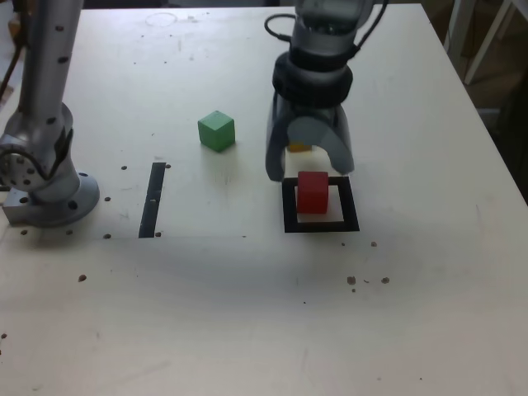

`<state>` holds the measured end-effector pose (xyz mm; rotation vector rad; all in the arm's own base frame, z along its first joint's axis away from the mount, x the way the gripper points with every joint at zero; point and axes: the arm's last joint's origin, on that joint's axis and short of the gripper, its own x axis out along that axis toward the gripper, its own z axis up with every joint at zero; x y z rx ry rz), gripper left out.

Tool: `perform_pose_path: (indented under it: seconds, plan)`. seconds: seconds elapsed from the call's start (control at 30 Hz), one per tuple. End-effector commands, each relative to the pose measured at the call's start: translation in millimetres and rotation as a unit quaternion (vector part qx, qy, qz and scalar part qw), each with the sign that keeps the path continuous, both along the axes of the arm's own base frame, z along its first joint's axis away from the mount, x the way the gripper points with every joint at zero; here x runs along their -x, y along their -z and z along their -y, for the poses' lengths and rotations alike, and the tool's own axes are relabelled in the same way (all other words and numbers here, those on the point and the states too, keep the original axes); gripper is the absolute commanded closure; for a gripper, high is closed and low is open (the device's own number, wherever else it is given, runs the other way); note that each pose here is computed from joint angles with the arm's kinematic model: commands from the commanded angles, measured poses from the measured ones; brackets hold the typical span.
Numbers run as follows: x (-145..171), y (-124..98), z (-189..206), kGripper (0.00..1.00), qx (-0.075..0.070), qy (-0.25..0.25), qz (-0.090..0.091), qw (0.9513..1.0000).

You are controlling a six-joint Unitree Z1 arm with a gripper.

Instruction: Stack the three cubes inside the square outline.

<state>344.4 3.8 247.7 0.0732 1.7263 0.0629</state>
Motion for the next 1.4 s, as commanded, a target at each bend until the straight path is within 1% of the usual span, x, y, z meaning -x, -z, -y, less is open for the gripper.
perform_pose_path:
  seconds: [0.0,0.1,0.2,0.37,0.53,0.67,0.77,0.8,0.87,0.93,1.1,1.17,1.23,1.27,1.37]
  plan:
    - [5.2,-6.8,-7.7,0.0,-0.007,-0.01,0.002,0.9999]
    - [11.2,-13.0,-23.3,0.0,-0.019,-0.023,0.0,0.9995]
    - [14.9,-15.1,-42.1,0.0,-0.027,-0.033,-0.004,0.9991]
    - [13.0,-7.9,-71.5,0.0,-0.028,-0.04,-0.012,0.9987]
    - [6.0,5.6,-97.0,0.01,-0.02,-0.044,-0.021,0.9986]
    - [-2.1,17.1,-108.4,0.02,-0.006,-0.042,-0.031,0.9986]
    - [-8.8,26.2,-113.1,0.06,0.006,-0.039,-0.04,0.9984]
    - [-10.7,29.0,-114.3,0.08,0.009,-0.039,-0.043,0.9983]
    - [-13.8,34.2,-116.1,0.16,0.014,-0.039,-0.049,0.9979]
    - [-15.3,36.9,-117.2,0.25,0.016,-0.04,-0.052,0.9977]
    - [-16.4,38.0,-118.1,0.55,0.011,-0.042,-0.052,0.9977]
    - [-16.3,37.6,-118.3,0.65,0.009,-0.043,-0.051,0.9977]
    - [-16.3,37.3,-118.5,0.7,0.007,-0.042,-0.05,0.9978]
    - [-16.3,37.2,-118.5,0.72,0.006,-0.042,-0.05,0.9978]
    - [-16.0,36.9,-118.5,0.72,0.006,-0.042,-0.051,0.9978]
